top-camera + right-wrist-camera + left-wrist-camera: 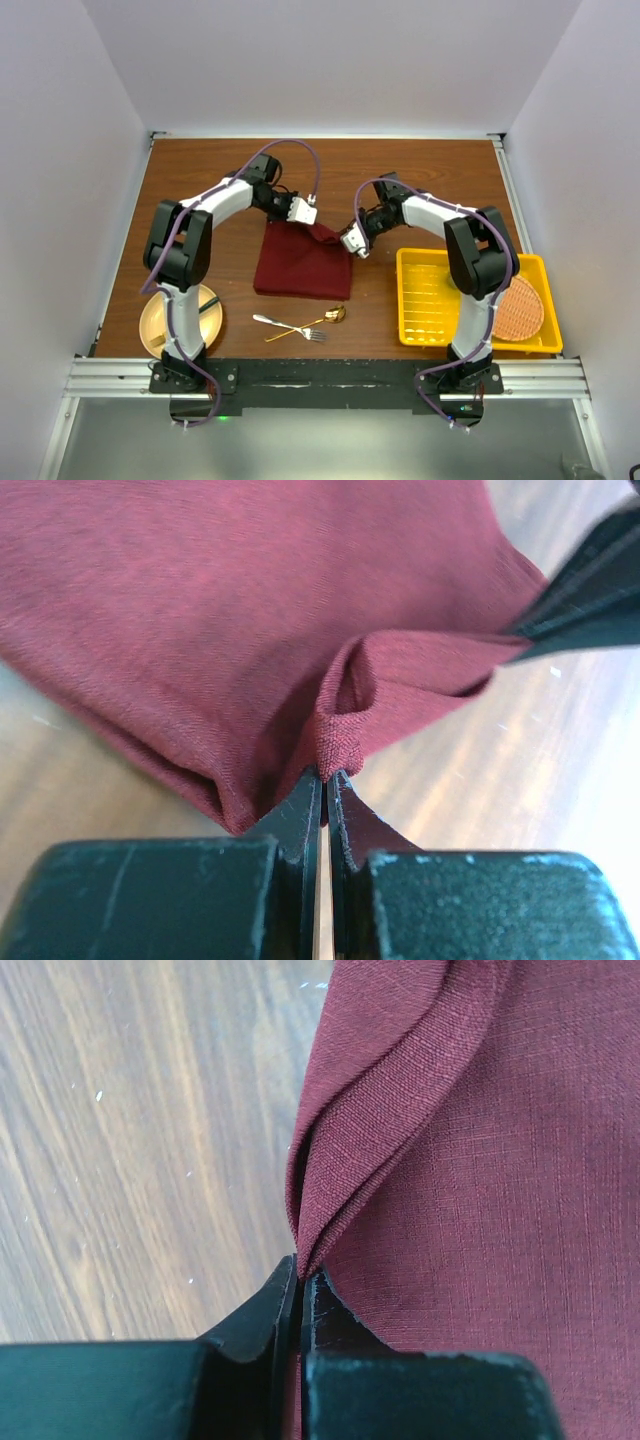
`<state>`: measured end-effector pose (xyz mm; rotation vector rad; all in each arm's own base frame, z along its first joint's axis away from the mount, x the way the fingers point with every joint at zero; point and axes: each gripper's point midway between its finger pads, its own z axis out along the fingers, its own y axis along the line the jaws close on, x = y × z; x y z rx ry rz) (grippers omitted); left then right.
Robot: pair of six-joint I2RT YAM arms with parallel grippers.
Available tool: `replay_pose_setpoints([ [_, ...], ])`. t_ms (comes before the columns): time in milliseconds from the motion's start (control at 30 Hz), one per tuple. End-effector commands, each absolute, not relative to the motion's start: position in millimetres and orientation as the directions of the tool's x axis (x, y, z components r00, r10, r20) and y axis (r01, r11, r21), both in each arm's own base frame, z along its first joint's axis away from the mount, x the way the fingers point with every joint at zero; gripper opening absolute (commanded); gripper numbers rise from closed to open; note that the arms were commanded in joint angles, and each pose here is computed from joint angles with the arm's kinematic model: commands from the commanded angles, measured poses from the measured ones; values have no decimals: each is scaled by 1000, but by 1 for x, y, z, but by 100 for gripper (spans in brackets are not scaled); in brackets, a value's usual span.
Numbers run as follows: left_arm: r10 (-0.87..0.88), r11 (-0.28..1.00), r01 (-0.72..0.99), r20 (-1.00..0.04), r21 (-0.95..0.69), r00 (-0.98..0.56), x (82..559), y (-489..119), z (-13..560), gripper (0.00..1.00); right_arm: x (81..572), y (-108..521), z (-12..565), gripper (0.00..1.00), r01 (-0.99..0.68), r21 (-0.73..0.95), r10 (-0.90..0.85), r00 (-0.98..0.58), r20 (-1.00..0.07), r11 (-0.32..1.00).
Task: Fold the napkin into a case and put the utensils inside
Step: Pick up the lower triangle-folded napkin from the center of the board.
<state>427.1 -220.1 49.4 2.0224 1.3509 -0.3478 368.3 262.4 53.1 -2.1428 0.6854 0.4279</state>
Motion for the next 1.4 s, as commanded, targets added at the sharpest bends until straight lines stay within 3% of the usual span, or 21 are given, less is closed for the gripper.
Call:
replay_pose_setpoints([
  [0,714,-177,866,-545,467,440,450,-223,83,0,407,274,90,0,-383,-796,-230,923,-308,-469],
  [333,744,-133,906,-563,401,358,423,-215,85,0,396,270,89,0,-349,-822,-186,937,-296,-450],
  [433,755,-68,921,-584,383,299,420,-213,84,2,390,273,87,0,-344,-824,-158,939,-306,-451],
  [467,757,-17,932,-604,361,248,421,-213,84,17,390,272,86,0,-347,-823,-156,938,-310,-449],
  [533,753,24,931,-619,363,222,428,-215,87,29,390,272,87,0,-347,-831,-154,938,-311,-435],
  [567,751,43,934,-628,356,205,432,-216,86,39,391,273,89,0,-340,-837,-149,940,-305,-429],
  [700,733,74,922,-648,380,208,445,-222,87,54,390,272,93,0,-324,-852,-126,946,-298,-411],
  [967,727,-46,933,-628,357,276,444,-229,63,57,390,271,96,0,-314,-865,-103,949,-297,-391],
  [1367,677,-88,939,-672,332,301,449,-246,58,54,387,270,93,0,-298,-872,-81,954,-290,-387],
])
